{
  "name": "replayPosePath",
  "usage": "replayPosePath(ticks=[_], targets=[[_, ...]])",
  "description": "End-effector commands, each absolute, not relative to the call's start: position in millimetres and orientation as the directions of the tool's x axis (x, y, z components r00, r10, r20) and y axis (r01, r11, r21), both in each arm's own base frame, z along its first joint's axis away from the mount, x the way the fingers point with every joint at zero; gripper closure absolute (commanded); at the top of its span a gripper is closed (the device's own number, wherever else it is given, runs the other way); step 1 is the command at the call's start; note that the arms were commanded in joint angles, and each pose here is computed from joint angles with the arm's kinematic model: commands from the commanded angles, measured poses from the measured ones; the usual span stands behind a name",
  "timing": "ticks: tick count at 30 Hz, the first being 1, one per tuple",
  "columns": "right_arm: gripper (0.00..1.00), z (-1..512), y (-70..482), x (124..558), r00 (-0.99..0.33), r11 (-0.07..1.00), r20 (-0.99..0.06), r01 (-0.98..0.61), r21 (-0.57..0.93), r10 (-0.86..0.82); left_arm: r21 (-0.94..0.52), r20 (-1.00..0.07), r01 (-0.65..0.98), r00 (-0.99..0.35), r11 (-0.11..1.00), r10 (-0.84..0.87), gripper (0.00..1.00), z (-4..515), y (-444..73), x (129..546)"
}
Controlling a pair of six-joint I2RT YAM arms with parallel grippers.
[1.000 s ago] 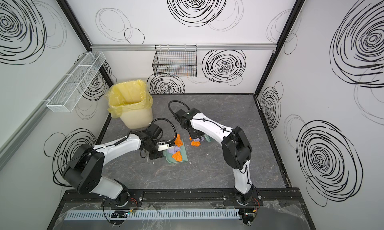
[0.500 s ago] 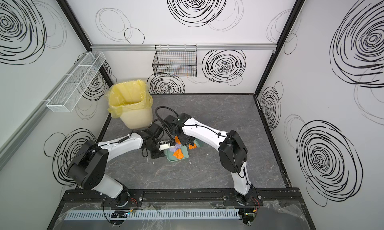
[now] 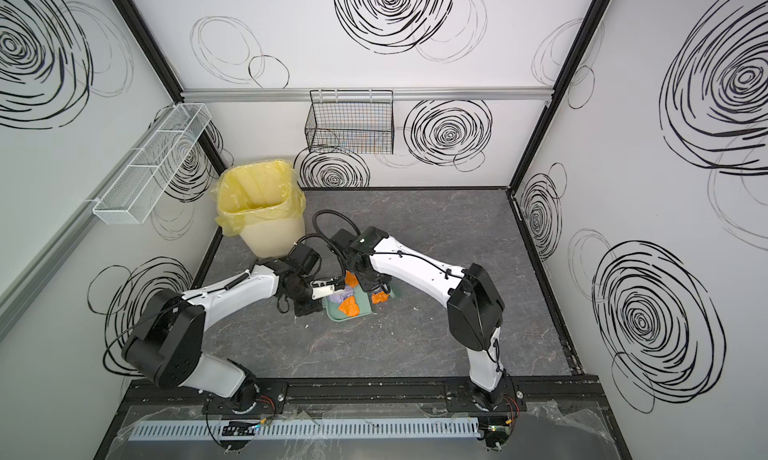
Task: Sweep away the paper scraps from the table
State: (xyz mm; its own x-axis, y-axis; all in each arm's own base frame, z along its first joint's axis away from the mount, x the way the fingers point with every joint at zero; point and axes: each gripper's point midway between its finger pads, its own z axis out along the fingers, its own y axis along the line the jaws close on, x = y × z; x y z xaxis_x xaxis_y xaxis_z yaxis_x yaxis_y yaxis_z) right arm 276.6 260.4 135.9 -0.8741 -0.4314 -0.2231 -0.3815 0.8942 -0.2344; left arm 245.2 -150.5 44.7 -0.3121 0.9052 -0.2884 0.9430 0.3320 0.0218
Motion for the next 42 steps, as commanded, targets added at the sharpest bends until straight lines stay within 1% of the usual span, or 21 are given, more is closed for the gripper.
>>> replayPosePath(ticks=[1, 2, 3, 5, 8, 15, 17, 22, 26, 28, 32, 35, 42], targets=[[1.0, 147, 253, 277, -0.885, 0.92, -0.258, -0.349, -0.181, -0.387, 0.043, -0.315, 0.948, -0.286, 0.315, 0.905, 0.89, 62, -149, 246], [1.0, 149, 251, 278, -0.886, 0.923, -0.265, -0.344, -0.171, -0.379, 0.043, -0.319, 0.949, -0.283, 0.312, 0.905, 0.82, 63, -148, 245], [1.0, 151, 249, 278, -0.888, 0.927, -0.271, -0.339, -0.162, -0.372, 0.041, -0.323, 0.95, -0.279, 0.308, 0.904, 0.77, 63, -148, 244], [1.0, 158, 245, 278, -0.889, 0.934, -0.288, -0.33, -0.137, -0.357, 0.036, -0.329, 0.951, -0.279, 0.307, 0.902, 0.71, 63, -146, 243], [1.0, 167, 236, 279, -0.892, 0.944, -0.31, -0.309, -0.113, -0.329, 0.032, -0.328, 0.951, -0.281, 0.308, 0.902, 0.66, 60, -142, 242], [1.0, 183, 223, 281, -0.894, 0.959, -0.348, -0.276, -0.069, -0.282, 0.022, -0.325, 0.949, -0.291, 0.314, 0.9, 0.65, 57, -135, 242], [1.0, 183, 221, 280, -0.895, 0.96, -0.35, -0.272, -0.061, -0.276, 0.019, -0.332, 0.95, -0.288, 0.311, 0.898, 0.59, 58, -135, 241], [1.0, 179, 218, 278, -0.897, 0.961, -0.348, -0.27, -0.053, -0.271, 0.015, -0.343, 0.948, -0.293, 0.317, 0.893, 0.52, 56, -125, 239], [1.0, 175, 216, 274, -0.901, 0.962, -0.341, -0.269, -0.051, -0.27, -0.033, -0.371, 0.94, -0.326, 0.339, 0.87, 0.4, 50, -112, 235], [1.0, 173, 215, 273, -0.901, 0.962, -0.339, -0.269, -0.051, -0.27, -0.061, -0.408, 0.937, -0.337, 0.343, 0.849, 0.31, 53, -107, 233], [1.0, 172, 212, 274, -0.903, 0.963, -0.337, -0.264, -0.054, -0.266, -0.117, -0.5, 0.944, -0.324, 0.308, 0.803, 0.25, 61, -108, 224], [1.0, 172, 213, 276, -0.903, 0.964, -0.341, -0.261, -0.047, -0.261, -0.104, -0.565, 0.95, -0.301, 0.295, 0.768, 0.22, 66, -112, 224], [1.0, 172, 215, 278, -0.902, 0.965, -0.35, -0.259, -0.031, -0.253, -0.053, -0.607, 0.944, -0.291, 0.327, 0.74, 0.23, 58, -116, 233]])
